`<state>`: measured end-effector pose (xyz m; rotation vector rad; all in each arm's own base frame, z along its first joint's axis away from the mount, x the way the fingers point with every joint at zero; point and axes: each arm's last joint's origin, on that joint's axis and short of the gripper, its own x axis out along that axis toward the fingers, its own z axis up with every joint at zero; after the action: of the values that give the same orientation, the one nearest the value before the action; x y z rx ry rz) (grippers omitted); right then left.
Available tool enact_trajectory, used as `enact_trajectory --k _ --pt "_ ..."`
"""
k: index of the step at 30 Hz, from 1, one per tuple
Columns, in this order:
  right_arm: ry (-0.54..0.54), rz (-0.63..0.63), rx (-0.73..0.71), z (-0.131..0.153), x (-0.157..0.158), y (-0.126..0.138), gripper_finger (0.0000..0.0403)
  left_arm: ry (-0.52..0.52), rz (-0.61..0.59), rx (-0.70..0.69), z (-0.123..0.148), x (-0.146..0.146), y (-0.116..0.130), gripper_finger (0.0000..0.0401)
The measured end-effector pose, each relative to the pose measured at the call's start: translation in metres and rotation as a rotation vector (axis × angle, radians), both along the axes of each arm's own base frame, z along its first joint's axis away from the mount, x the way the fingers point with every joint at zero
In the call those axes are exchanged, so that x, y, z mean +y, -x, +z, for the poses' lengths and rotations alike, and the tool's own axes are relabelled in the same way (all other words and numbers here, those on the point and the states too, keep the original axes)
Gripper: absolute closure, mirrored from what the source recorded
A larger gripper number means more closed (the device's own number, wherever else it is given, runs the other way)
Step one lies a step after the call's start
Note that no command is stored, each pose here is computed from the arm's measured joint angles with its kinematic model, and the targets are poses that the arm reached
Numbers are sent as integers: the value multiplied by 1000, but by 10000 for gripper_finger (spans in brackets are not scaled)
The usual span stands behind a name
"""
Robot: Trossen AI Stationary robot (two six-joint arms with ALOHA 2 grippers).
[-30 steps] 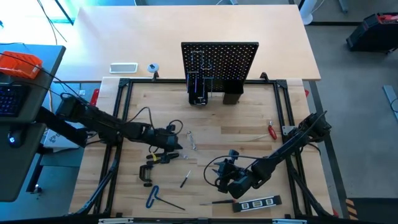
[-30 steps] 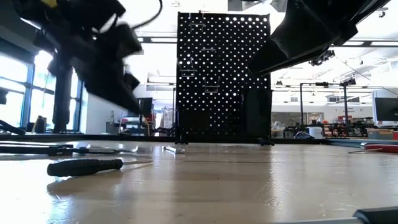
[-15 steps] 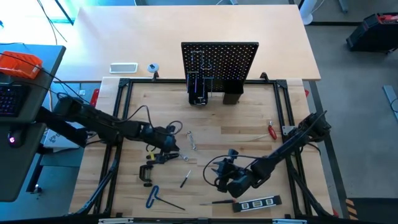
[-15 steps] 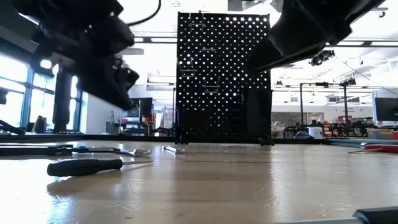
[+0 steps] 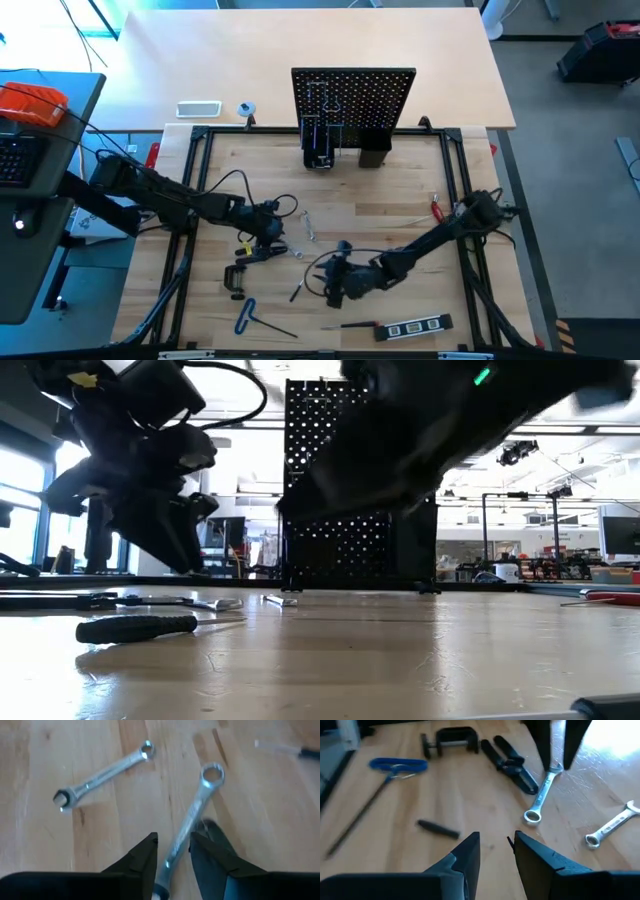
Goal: Hang tools onto peg board
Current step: Hang the wrench onto the pegboard
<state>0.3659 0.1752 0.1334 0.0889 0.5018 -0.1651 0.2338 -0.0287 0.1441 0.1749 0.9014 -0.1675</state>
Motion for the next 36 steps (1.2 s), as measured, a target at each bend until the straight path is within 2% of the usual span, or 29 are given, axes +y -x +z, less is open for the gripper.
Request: enact_trajectory --k 8,17,20,26,31,36 --pt "-49 23 -88 -17 -30 -27 288 -15 -43 80 -2 1 8 292" --pt "-83 36 -72 -24 -50 -36 288 -49 -66 66 -2 8 7 292" --pt "-75 34 -70 -24 -53 -37 291 -32 -86 66 -2 10 6 292" --pt "-79 68 -62 -25 -60 -39 327 30 -136 63 -1 12 6 292" --pt "-76 90 -58 -25 -66 -41 363 18 -155 59 -1 13 6 290" --pt "-77 103 -49 -25 -68 -42 375 8 -153 42 0 13 5 272"
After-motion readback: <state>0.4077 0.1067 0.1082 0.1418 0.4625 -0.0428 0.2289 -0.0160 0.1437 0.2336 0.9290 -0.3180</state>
